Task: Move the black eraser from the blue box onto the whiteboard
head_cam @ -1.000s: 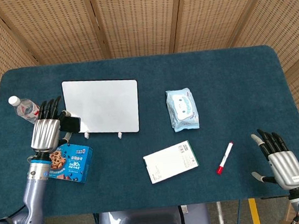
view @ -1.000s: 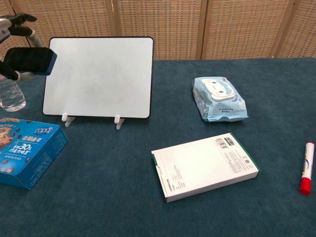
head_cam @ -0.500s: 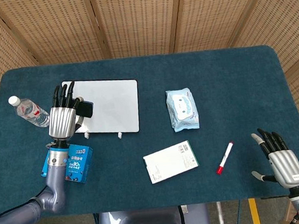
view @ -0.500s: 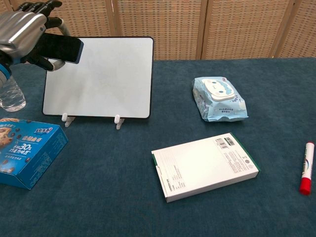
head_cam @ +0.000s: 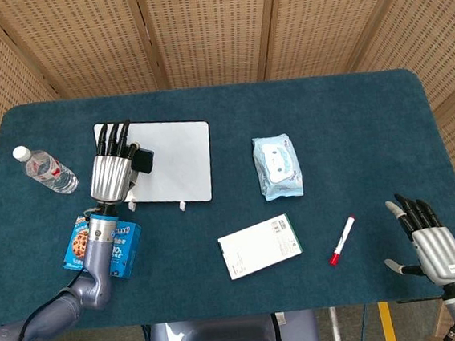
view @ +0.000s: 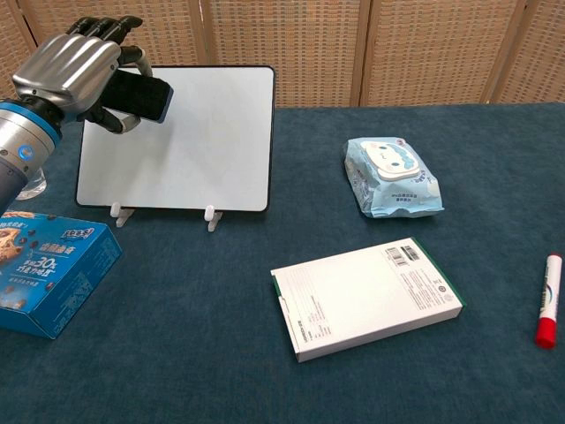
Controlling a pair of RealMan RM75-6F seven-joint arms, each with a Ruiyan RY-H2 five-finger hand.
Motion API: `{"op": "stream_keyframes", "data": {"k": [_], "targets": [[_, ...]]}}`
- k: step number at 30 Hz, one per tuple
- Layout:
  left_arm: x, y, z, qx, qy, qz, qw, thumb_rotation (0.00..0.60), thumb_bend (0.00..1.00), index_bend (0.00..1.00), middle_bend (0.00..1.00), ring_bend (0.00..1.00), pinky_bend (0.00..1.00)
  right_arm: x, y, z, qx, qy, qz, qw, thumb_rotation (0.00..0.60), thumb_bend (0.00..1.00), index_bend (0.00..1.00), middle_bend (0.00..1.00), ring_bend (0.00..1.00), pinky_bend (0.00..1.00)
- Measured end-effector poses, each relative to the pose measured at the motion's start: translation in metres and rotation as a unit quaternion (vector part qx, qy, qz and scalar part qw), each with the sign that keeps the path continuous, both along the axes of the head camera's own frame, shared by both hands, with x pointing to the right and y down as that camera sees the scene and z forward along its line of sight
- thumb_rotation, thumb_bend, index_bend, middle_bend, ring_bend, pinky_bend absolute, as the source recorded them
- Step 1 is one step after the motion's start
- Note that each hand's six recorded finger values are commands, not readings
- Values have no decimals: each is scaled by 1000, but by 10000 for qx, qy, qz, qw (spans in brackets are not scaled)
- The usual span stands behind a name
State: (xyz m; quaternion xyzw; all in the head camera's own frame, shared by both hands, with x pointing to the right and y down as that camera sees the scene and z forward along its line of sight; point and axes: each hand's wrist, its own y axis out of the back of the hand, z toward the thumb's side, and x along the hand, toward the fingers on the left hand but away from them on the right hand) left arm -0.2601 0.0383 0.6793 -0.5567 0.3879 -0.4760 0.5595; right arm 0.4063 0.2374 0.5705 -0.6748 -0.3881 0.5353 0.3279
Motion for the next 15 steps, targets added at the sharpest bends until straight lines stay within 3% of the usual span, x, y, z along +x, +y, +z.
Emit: {"op": "stream_keyframes", "data": {"k": [15], "targets": [[8,3,24,-126,-145,113,9998,600,313,443,0,0,0,2,-2,3,-44,16,30,10000,600,53,0,0,0,0]]}}
